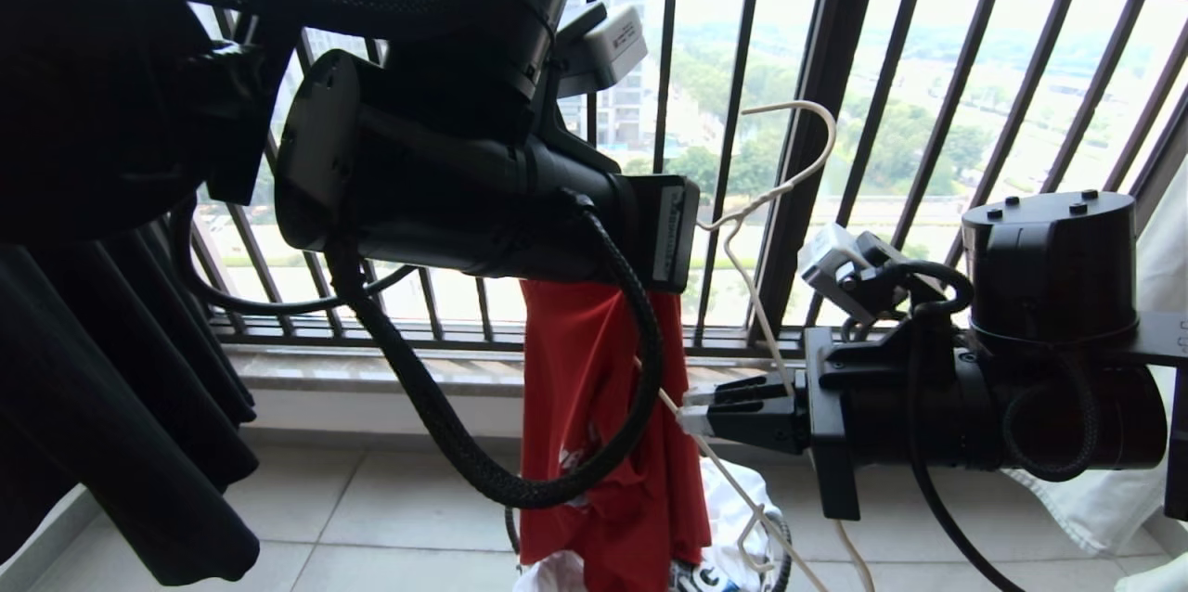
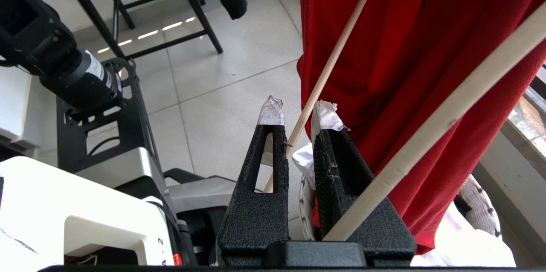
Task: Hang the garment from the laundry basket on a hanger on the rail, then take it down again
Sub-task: Hang the clothes on the clothes rack
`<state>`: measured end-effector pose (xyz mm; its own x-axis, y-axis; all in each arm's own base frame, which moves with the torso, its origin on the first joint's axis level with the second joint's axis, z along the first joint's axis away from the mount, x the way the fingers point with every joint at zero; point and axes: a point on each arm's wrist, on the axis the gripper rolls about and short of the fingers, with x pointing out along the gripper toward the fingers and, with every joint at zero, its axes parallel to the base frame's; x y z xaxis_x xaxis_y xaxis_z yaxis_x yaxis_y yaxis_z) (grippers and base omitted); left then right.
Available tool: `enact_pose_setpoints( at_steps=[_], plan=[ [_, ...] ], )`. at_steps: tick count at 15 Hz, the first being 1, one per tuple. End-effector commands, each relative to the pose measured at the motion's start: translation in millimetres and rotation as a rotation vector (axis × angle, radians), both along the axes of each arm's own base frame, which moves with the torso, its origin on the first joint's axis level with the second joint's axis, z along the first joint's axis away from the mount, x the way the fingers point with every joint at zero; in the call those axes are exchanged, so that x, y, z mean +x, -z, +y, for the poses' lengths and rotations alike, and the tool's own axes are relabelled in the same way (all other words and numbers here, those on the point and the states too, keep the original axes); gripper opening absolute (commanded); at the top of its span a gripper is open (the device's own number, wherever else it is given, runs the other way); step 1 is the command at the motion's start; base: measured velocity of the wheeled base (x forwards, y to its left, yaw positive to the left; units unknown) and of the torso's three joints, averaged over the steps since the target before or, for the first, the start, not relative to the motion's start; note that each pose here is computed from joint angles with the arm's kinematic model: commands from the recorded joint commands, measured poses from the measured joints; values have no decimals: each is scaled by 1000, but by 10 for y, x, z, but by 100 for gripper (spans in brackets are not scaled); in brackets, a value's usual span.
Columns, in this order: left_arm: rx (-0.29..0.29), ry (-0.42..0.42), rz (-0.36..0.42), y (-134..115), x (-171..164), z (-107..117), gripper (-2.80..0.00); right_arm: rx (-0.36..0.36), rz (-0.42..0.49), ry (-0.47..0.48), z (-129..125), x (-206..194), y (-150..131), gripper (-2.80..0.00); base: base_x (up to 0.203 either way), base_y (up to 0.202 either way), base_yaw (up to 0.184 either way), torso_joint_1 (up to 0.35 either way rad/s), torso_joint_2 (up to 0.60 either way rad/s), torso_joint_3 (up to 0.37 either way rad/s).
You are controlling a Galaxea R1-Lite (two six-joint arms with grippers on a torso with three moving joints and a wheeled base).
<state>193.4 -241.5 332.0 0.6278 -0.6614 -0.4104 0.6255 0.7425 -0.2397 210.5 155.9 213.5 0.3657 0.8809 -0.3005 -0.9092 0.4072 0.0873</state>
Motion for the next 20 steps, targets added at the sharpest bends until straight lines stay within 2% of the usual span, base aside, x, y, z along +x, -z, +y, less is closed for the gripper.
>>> enact_pose_setpoints(
  at_steps=[1,4,8,11,20],
  plan=[
    [-8,1,-2,-13,39,-60,-280,4,-3,-9,1,-9,-7,-280,0,0,0,0,0,0],
    [-20,19,-23,-71,19,-105,-280,27,-12,-28,-15,-34,-23,-280,0,0,0,0,0,0],
    [8,37,-38,-31,47,-145,-280,47,-40,-38,-36,-74,-35,-280,0,0,0,0,0,0],
    [-12,115,-42,-89,-17,-95,-280,45,-39,-37,-35,-66,-27,-280,0,0,0,0,0,0],
    [-21,148,-59,-144,-130,-94,-280,42,-35,-31,-39,-50,-15,-280,0,0,0,0,0,0]
  ],
)
